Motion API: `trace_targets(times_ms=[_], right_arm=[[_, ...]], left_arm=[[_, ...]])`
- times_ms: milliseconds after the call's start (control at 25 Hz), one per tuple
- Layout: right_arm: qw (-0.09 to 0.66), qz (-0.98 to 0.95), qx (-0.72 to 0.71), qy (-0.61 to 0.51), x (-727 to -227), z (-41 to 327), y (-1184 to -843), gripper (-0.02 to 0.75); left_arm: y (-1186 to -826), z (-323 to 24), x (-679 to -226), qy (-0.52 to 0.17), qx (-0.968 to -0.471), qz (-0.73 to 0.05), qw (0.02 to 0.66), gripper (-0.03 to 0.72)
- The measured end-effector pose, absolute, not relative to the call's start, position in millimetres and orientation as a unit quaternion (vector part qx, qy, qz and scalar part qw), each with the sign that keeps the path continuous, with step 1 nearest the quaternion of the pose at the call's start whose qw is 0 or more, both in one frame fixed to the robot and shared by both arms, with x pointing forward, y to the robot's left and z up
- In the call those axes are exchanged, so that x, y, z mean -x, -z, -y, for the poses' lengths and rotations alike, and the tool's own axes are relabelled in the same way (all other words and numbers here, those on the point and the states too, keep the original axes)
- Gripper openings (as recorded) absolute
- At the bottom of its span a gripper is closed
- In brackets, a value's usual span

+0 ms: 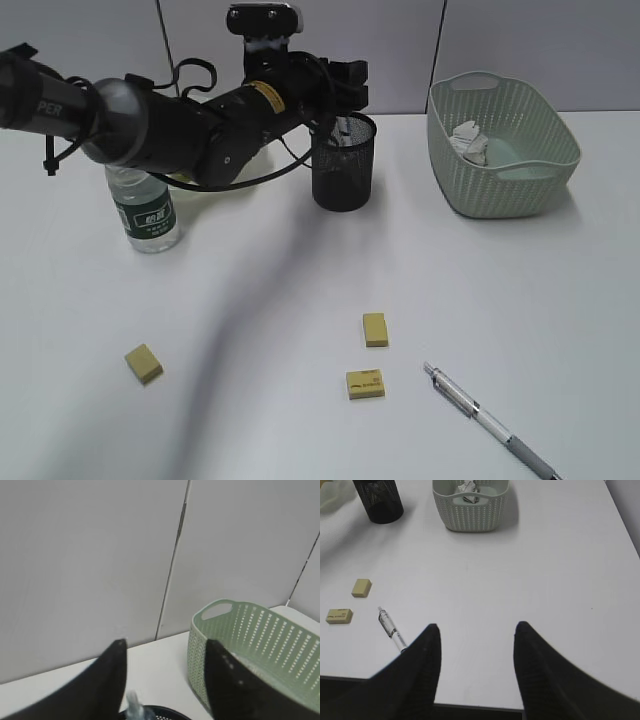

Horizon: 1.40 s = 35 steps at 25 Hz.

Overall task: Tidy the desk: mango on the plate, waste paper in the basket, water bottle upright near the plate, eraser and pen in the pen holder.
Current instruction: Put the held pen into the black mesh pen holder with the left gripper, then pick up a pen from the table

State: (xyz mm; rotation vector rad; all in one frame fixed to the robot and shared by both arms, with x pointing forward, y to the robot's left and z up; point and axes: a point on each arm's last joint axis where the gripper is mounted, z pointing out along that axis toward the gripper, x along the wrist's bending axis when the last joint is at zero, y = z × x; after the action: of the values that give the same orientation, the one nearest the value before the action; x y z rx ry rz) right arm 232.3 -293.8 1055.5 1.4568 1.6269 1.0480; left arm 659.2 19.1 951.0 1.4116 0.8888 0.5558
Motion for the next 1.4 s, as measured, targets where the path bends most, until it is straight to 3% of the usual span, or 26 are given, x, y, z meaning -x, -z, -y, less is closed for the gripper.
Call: trace_targets(times_ms=[120,360,720,1120,1400], right_arm=[[0.352,-0.629,-0.563,-0.405,-232.3,293.8,-1055.5,0.384],[0.352,-0.629,-0.563,-0.405,-232.3,293.8,-1055.5,0.384],[0.352,-0.629,-0.563,-0.405,-232.3,293.8,-1055.5,0.384],[0.352,-0.629,-0.563,-0.405,-232.3,293.8,-1055.5,0.384],[0.352,-0.629,-0.563,-0.405,-232.3,293.8,-1055.5,0.384]], left_arm=[[-951.0,-19.2,-659.2,-0.241,-0.617,-0.392,0.639,0.528],[-956.7,-20.7,-657.0,-0.235,-0.640,-0.402,0.611,0.549],[-1043.7,-40.9,-631.7,-0.258,-0.692,-0.396,0.546,0.535],[-1139.0,-95.5,-580.6,-0.245,-0.721,-0.488,0.428,0.463],[-1160.4,-182.3,-588.3,-0.209,-0.705,-0.622,0.269,0.461]])
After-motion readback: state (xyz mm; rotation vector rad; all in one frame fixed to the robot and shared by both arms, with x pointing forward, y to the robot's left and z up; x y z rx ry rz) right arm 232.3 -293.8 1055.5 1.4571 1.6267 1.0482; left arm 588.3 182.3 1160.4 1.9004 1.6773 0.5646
